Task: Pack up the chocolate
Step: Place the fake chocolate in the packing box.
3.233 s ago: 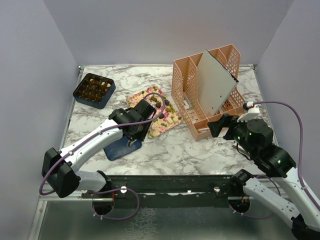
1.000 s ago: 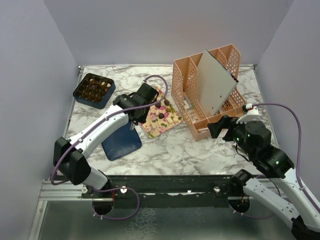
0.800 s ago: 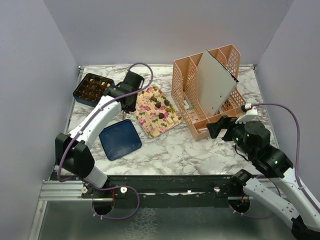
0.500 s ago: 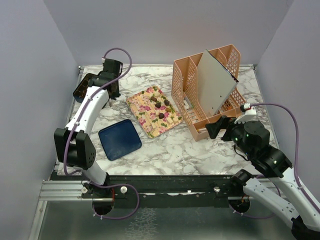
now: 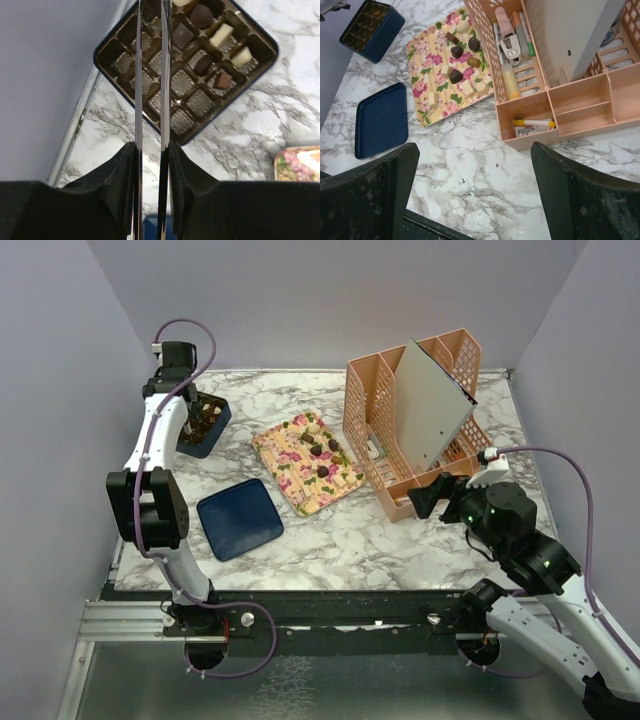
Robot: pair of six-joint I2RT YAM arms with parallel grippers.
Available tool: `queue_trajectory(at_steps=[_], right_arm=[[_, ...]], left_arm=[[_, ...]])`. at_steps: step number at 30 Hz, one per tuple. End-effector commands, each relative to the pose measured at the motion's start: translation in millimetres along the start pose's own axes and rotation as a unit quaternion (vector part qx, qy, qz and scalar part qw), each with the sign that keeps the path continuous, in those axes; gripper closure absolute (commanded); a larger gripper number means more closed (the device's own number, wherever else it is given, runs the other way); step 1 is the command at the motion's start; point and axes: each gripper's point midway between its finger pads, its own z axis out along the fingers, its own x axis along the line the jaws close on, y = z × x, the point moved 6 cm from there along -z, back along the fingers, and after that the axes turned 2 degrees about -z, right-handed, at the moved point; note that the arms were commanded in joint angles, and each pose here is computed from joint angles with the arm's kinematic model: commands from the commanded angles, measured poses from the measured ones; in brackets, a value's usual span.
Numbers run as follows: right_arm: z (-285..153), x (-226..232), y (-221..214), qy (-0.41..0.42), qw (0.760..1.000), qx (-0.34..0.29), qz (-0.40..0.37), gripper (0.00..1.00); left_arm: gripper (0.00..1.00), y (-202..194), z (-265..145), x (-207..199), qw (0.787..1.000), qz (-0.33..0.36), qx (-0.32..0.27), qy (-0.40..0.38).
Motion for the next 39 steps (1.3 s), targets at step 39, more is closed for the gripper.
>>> queue_trajectory(at_steps=[39], right_arm=[[-11.7,0.7,13.7,0.002,1.000,-0.025,-0.006,0.02]], left_arm=[[0.60,2.9,13.6,15.8,0.996,-0.059,0.007,-0.062]])
